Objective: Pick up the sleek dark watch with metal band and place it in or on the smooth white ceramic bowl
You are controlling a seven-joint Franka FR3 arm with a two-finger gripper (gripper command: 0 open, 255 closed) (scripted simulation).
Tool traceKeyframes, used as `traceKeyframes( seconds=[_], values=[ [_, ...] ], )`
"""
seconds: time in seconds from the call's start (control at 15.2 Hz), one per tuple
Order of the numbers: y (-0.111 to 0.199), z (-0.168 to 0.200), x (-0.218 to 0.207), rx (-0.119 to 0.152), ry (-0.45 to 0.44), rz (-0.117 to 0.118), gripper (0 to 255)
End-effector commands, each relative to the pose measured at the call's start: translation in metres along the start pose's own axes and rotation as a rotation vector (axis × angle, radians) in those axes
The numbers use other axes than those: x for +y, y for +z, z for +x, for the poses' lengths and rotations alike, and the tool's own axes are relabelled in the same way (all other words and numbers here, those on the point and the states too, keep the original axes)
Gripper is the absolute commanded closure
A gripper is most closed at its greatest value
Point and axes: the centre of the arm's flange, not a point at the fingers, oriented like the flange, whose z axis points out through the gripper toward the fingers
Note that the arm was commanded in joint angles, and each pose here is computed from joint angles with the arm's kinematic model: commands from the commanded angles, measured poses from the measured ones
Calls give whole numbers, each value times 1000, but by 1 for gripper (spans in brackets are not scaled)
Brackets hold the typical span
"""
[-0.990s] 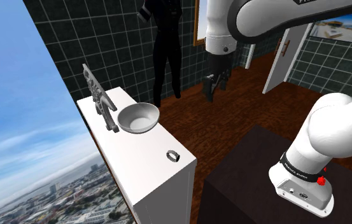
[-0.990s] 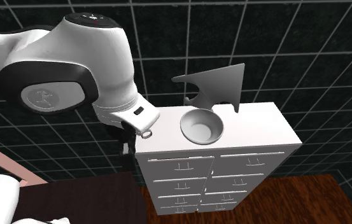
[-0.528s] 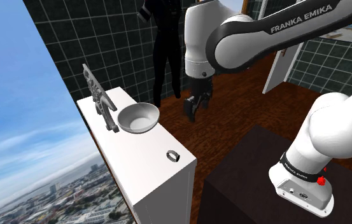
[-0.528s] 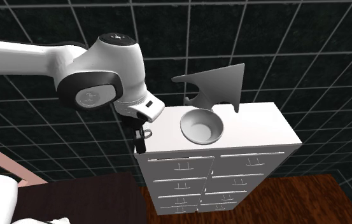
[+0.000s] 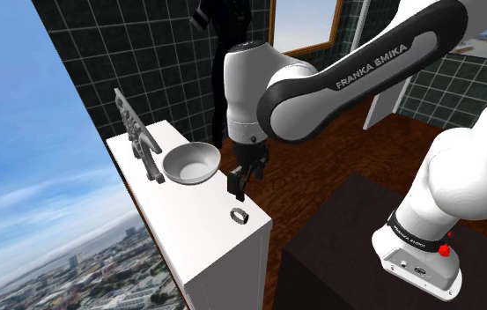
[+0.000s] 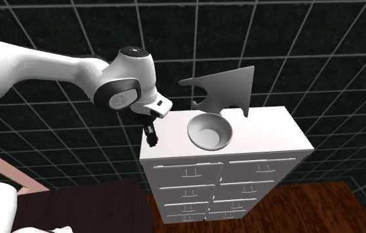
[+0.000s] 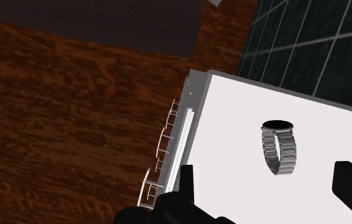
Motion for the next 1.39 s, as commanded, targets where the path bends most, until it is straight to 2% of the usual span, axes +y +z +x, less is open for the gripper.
traceKeyframes(
  seconds=[0.0, 0.13, 0.66, 1.12, 1.19, 1.32],
  values=[
    [14, 8, -21, 2, -17, 10, 0],
    [26, 13, -37, 3, -30, 17, 0],
    [66, 13, -38, 3, -30, 17, 0],
    [66, 13, -38, 3, -30, 17, 0],
    [66, 13, -38, 3, -30, 17, 255],
    [66, 13, -38, 3, -30, 17, 255]
  ],
)
